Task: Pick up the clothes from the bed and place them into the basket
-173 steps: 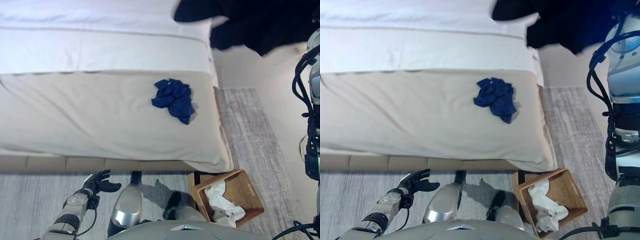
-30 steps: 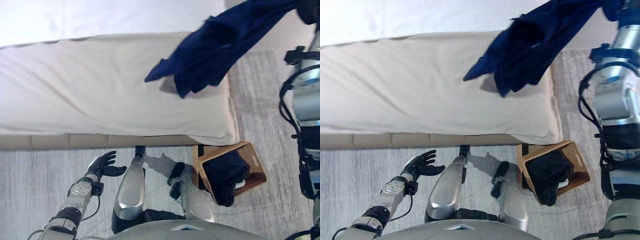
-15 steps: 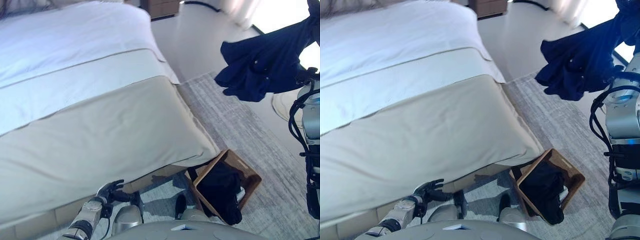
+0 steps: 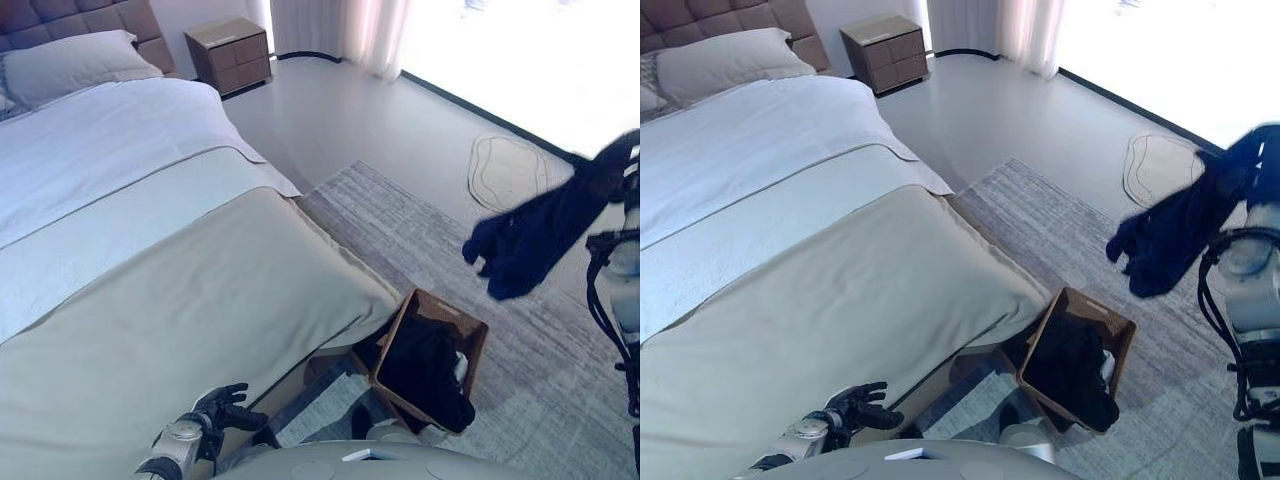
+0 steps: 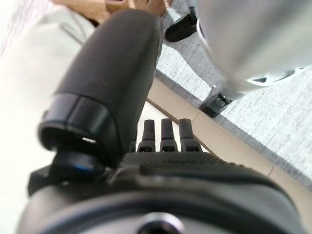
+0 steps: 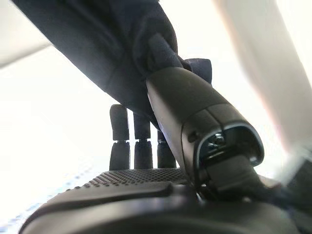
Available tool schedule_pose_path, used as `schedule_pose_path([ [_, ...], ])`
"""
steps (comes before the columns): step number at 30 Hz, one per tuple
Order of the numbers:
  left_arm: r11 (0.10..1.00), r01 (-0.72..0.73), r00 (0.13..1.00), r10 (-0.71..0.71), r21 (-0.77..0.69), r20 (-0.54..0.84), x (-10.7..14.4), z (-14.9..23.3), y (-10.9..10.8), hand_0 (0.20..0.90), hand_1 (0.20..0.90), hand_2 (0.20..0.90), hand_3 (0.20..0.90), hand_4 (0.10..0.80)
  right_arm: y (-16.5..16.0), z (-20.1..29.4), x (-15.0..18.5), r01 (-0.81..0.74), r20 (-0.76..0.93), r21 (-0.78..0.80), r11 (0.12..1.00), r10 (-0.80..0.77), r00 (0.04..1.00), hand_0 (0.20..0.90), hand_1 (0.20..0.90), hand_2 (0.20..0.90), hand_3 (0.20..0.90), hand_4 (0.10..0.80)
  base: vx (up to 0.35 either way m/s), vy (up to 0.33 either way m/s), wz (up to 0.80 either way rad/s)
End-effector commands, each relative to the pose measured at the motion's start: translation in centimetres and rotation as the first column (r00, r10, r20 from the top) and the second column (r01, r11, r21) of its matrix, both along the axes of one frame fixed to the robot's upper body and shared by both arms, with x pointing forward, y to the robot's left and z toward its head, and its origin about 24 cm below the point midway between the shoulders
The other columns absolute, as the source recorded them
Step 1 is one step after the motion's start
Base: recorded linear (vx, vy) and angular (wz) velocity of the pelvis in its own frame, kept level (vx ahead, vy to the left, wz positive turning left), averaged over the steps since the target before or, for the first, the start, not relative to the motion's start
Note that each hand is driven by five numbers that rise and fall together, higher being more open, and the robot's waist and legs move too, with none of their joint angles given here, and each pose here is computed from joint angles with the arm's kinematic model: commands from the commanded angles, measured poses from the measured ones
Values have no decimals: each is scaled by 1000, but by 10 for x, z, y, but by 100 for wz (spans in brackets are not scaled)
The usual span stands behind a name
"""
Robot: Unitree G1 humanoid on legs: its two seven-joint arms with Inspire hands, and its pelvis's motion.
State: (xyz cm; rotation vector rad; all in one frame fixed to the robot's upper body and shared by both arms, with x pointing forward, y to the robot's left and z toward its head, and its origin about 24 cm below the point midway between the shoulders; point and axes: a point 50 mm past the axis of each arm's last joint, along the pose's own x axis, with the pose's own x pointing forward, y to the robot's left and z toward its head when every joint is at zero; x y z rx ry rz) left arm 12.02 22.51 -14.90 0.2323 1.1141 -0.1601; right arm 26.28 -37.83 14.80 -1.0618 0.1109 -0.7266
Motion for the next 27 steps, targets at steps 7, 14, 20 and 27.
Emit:
schedule_pose_path([
  [7,998,66,923,-62,3,380,107,52,-13,900,900,900,900,800,13,31,40,-14,84,-74,997,20,996,300,300,300,200,100,-242,3,-9],
  [14,997,75,853,-51,-25,520,134,76,-20,900,900,900,900,800,19,13,56,33,29,-71,997,-31,999,300,300,300,200,100,-89,-70,0],
  [20,994,99,814,-51,-53,579,138,87,-20,900,900,900,900,800,17,18,69,131,27,-54,990,-129,991,900,900,900,900,800,-27,-74,13],
  [27,992,92,810,-22,-89,587,132,85,-24,900,900,900,900,800,18,23,76,185,43,-39,982,-184,982,900,900,900,900,800,9,-9,7],
])
